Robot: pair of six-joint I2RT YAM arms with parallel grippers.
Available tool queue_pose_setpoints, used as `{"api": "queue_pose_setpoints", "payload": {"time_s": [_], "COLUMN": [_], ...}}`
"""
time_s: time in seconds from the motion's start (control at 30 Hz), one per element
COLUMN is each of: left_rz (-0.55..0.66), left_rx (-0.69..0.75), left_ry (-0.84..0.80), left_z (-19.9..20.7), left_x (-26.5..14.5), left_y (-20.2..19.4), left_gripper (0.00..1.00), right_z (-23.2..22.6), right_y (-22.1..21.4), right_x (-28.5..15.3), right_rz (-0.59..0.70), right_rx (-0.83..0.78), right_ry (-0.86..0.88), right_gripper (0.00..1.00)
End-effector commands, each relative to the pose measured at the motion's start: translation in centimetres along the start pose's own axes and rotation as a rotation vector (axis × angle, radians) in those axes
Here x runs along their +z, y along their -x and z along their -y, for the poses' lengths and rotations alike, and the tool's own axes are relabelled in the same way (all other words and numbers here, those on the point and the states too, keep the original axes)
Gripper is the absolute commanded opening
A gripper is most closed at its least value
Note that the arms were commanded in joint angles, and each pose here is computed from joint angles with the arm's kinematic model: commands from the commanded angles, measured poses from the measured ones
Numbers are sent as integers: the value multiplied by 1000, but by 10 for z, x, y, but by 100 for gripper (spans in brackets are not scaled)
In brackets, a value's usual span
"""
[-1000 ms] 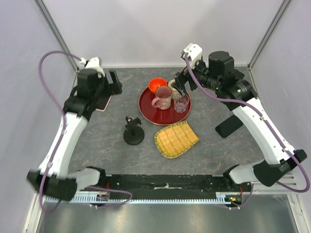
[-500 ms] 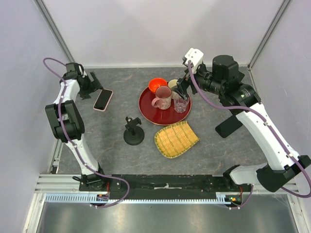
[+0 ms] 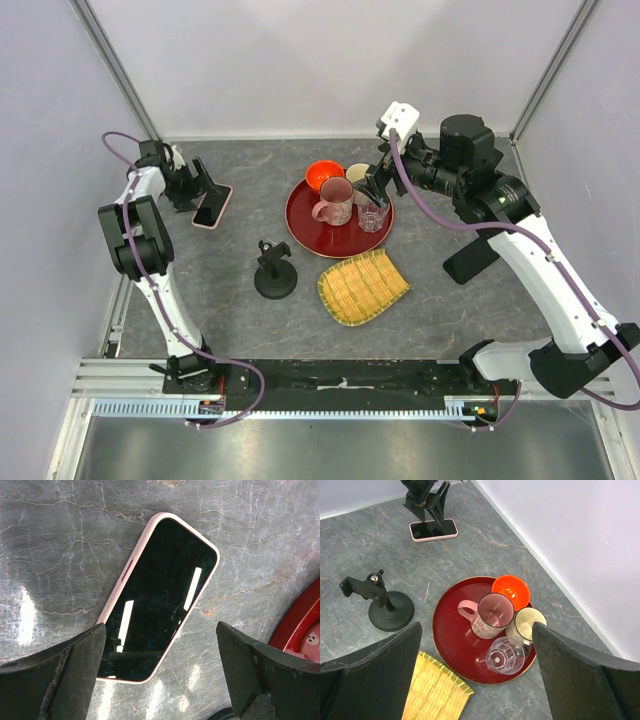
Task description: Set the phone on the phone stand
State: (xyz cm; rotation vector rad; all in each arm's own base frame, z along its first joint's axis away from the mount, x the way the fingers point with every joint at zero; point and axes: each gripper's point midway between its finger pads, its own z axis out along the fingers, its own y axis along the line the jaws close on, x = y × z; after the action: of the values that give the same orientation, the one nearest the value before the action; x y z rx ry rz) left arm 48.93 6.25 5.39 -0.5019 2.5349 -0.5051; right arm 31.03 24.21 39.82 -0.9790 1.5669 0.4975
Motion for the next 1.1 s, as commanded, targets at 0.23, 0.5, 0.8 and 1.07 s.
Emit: {"api": "queue_pose_setpoints", "payload": {"time_s": [0.23, 0.5, 0.8, 1.07], "left_rz": [13, 59, 106, 167], "left_rx": [75, 67, 49, 34], "left_ry": [27, 29, 6, -18], "left_z": [-9, -6, -1, 4], "left_x": [4, -1, -9, -19], "left_y": [4, 16, 21, 38], "left_gripper": [96, 98, 98, 99], "right_z": [-3, -4, -4, -3], "right_y": [18, 17, 15, 14], "right_x": [-8, -8, -6, -6], "right_rz": [67, 64, 59, 56], "right_rx": [-49, -52, -49, -52], "right_ry": [13, 14, 17, 13], "right_gripper": [98, 98, 98, 98]}}
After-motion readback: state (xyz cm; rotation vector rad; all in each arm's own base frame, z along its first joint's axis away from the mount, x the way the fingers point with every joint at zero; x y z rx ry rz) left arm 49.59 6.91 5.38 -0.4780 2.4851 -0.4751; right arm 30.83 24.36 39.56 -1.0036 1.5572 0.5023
